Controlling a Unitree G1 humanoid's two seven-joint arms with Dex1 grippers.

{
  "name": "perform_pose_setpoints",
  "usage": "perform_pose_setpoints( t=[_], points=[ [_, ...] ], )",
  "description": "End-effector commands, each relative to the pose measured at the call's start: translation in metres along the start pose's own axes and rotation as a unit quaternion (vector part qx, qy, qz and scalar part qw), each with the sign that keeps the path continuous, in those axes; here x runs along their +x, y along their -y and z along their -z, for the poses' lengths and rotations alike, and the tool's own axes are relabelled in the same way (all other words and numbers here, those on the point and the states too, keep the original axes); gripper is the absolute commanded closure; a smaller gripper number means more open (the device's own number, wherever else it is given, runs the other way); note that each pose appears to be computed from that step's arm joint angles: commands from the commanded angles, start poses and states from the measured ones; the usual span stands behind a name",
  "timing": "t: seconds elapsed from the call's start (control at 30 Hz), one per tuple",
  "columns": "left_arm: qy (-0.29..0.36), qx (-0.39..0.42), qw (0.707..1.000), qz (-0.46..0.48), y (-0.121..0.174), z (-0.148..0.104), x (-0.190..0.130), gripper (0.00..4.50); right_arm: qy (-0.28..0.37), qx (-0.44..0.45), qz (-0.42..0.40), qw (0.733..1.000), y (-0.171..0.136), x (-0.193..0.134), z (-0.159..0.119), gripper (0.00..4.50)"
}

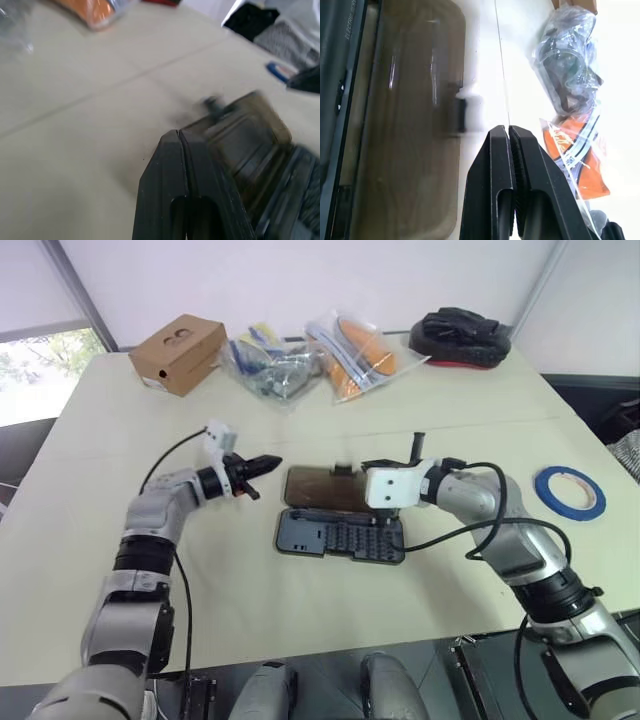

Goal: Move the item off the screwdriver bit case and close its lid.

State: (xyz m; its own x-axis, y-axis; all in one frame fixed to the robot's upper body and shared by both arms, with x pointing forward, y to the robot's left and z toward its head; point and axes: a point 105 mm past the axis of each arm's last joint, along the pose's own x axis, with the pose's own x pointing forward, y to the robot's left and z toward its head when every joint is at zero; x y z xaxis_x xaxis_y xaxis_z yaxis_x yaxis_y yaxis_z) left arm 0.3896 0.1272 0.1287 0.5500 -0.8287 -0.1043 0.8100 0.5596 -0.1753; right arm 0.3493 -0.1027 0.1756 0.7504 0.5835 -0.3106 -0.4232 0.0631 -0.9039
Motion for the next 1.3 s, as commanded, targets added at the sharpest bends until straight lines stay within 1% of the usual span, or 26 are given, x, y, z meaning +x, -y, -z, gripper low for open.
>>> perform_pose_setpoints(
  t=[0.03,0.17,0.27,0.3,0.37,0.4,0.43,0.5,0.67,0.8,0.83,0.9,0.97,1.0,1.03,1.13,1.3],
  points=[
    [0.001,0.034,0.999,0.027,0.007,-0.006,0.007,4.50,0.014,-0.006,0.016,1.000,0.009,-0.005,-0.010,4.43],
    [0.008,0.037,0.999,0.029,0.006,-0.010,0.011,4.50,0.013,0.001,0.010,1.000,0.006,-0.006,-0.010,4.43],
    [0.021,0.035,0.998,0.047,0.013,-0.020,0.010,4.50,0.007,0.019,0.000,1.000,0.003,-0.006,-0.005,4.43],
    [0.024,0.033,0.997,0.063,0.019,-0.023,0.010,4.50,0.003,0.044,0.000,0.999,0.002,-0.005,-0.002,4.43],
    [0.018,0.025,0.993,0.113,0.037,-0.026,0.007,4.50,-0.006,0.136,-0.005,0.991,0.004,-0.001,0.009,4.43],
    [0.000,0.031,0.990,0.136,0.046,-0.022,0.003,4.50,-0.011,0.191,-0.006,0.982,0.008,0.002,0.016,4.43],
    [-0.013,0.036,0.988,0.149,0.052,-0.019,0.000,4.50,-0.012,0.225,-0.008,0.974,0.011,0.004,0.020,4.43],
    [-0.043,0.038,0.982,0.179,0.065,-0.009,-0.009,4.50,-0.015,0.262,-0.013,0.965,0.019,0.010,0.027,4.43],
    [-0.111,0.045,0.972,0.202,0.076,0.020,-0.028,4.50,-0.035,0.303,-0.042,0.952,0.019,0.022,0.043,4.43],
    [-0.134,0.054,0.969,0.199,0.076,0.034,-0.035,4.50,-0.045,0.321,-0.064,0.944,0.013,0.029,0.052,4.43],
    [-0.134,0.055,0.970,0.195,0.075,0.035,-0.034,4.50,-0.047,0.323,-0.069,0.943,0.012,0.031,0.054,4.19],
    [-0.133,0.056,0.971,0.188,0.074,0.037,-0.033,4.50,-0.048,0.322,-0.076,0.942,0.012,0.034,0.055,3.55],
    [-0.132,0.057,0.972,0.184,0.073,0.039,-0.032,4.50,-0.046,0.312,-0.081,0.945,0.012,0.036,0.054,2.64],
    [-0.130,0.056,0.973,0.181,0.073,0.039,-0.031,4.50,-0.045,0.307,-0.081,0.947,0.014,0.038,0.053,2.06],
    [-0.129,0.055,0.974,0.179,0.073,0.041,-0.030,4.50,-0.042,0.300,-0.081,0.949,0.016,0.040,0.051,1.66],
    [-0.127,0.053,0.975,0.176,0.073,0.043,-0.030,4.50,-0.036,0.294,-0.084,0.952,0.021,0.044,0.048,1.66],
    [-0.128,0.052,0.975,0.172,0.073,0.048,-0.030,4.50,-0.029,0.293,-0.111,0.949,0.018,0.052,0.042,1.66]
  ],
)
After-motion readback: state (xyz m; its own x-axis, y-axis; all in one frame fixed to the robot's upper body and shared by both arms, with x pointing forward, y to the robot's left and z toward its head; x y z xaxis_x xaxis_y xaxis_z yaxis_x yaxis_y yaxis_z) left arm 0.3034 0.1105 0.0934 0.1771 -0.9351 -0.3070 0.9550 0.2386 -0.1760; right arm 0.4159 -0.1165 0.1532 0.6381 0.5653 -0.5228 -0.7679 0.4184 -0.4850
